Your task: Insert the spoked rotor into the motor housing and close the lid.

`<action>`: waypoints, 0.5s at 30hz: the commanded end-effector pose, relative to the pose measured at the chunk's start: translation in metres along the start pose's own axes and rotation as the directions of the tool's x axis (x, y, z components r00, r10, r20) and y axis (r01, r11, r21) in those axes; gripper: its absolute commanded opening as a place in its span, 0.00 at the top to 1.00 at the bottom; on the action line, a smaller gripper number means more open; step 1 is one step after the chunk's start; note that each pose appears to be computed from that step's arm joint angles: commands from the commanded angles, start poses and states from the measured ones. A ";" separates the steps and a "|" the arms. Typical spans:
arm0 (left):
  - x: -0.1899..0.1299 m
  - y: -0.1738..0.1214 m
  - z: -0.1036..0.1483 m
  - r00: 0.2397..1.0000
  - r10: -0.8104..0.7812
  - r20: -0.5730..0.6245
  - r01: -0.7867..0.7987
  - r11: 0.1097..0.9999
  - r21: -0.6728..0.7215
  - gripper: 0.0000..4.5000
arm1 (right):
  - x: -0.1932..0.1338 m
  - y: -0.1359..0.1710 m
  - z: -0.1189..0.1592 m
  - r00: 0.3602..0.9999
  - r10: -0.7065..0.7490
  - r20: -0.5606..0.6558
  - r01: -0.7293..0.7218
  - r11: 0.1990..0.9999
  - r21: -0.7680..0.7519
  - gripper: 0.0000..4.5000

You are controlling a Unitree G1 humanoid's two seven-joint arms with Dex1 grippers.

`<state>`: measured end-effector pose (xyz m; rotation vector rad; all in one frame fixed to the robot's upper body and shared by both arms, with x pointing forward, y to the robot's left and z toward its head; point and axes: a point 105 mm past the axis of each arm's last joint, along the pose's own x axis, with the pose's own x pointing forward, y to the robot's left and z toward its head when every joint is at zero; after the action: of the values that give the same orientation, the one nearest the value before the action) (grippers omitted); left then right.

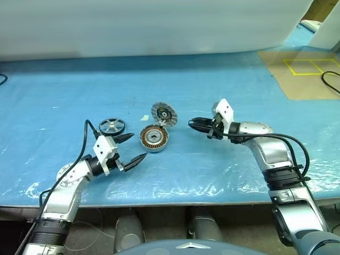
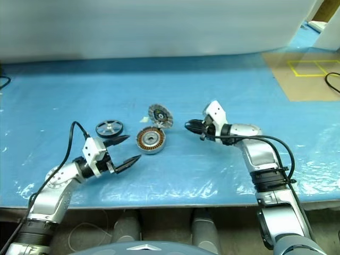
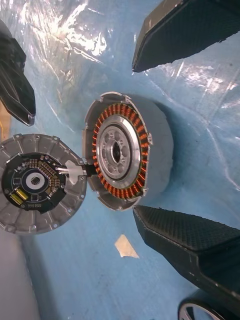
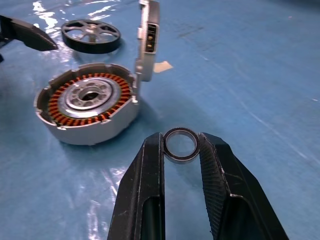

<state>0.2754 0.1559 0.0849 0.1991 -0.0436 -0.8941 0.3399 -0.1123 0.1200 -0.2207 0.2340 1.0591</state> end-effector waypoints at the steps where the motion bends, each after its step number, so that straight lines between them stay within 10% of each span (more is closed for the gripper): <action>1: -0.003 0.004 0.014 0.999 0.018 0.036 -0.020 0.999 0.042 0.00 | 0.000 0.020 0.014 0.993 0.114 0.019 -0.114 0.993 -0.024 0.86; 15: -0.006 0.007 0.015 0.999 0.035 0.040 -0.037 0.998 0.042 0.00 | 0.030 0.049 0.040 0.973 0.227 0.047 -0.223 0.972 -0.067 0.86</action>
<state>0.2753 0.1600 0.0886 0.2053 -0.0549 -0.8698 0.3133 -0.0584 0.1345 -0.1986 0.2291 1.2860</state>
